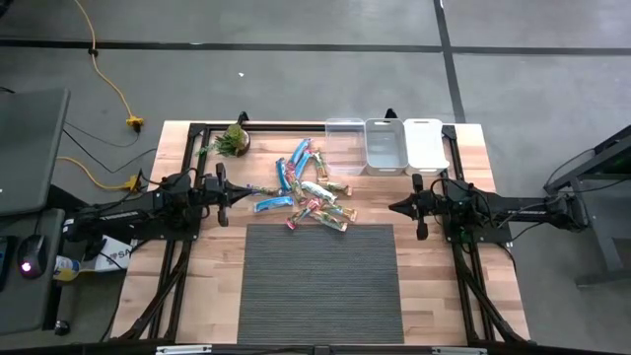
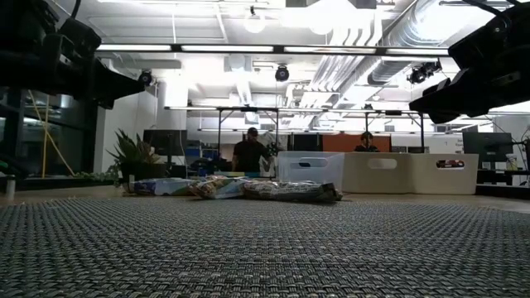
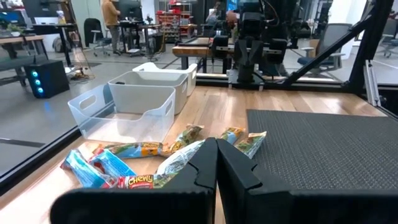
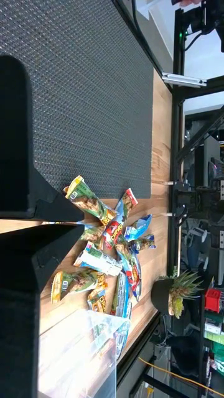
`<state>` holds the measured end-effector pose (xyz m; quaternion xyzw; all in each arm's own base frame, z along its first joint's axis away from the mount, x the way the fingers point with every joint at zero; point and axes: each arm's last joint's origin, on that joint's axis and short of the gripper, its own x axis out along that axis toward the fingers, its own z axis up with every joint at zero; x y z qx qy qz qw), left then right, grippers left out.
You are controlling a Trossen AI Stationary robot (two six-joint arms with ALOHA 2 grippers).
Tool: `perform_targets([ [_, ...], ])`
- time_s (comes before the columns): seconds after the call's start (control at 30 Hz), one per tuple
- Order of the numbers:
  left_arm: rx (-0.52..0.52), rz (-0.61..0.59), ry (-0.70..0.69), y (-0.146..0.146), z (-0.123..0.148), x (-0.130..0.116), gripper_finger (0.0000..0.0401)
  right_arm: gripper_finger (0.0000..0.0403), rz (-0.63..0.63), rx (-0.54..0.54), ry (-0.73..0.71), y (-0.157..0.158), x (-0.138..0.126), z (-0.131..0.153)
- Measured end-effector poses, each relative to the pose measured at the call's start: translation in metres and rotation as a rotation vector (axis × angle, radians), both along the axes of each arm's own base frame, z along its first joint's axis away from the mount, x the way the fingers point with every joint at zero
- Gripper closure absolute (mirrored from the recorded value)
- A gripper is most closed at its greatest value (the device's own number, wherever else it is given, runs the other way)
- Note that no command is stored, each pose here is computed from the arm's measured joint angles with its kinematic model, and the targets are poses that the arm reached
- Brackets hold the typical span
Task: Pick and place Granola Bars by type
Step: Put the yellow granola bar into the white bin
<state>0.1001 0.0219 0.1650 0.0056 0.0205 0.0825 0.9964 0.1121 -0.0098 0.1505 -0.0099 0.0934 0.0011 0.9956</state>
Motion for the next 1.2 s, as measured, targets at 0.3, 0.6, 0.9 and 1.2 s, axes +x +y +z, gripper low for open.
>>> perform_targets([
  [0.3, -0.006, 0.002, 0.026, 0.000, -0.003, 0.000, 0.0400, 0.0402, -0.003, 0.032, -0.003, 0.000, 0.000, 0.000],
  [0.6, -0.006, 0.003, 0.027, 0.000, -0.003, 0.000, 0.0400, 0.0402, -0.038, 0.332, -0.118, 0.000, 0.001, 0.012],
  [0.9, -0.006, 0.003, 0.027, 0.000, -0.003, 0.000, 0.0400, 0.0402, -0.002, 0.386, -0.364, 0.000, 0.000, 0.036],
  [1.2, -0.005, 0.004, 0.027, 0.000, -0.003, 0.000, 0.0400, 0.0402, -0.071, 0.333, -0.320, -0.002, 0.002, 0.069],
])
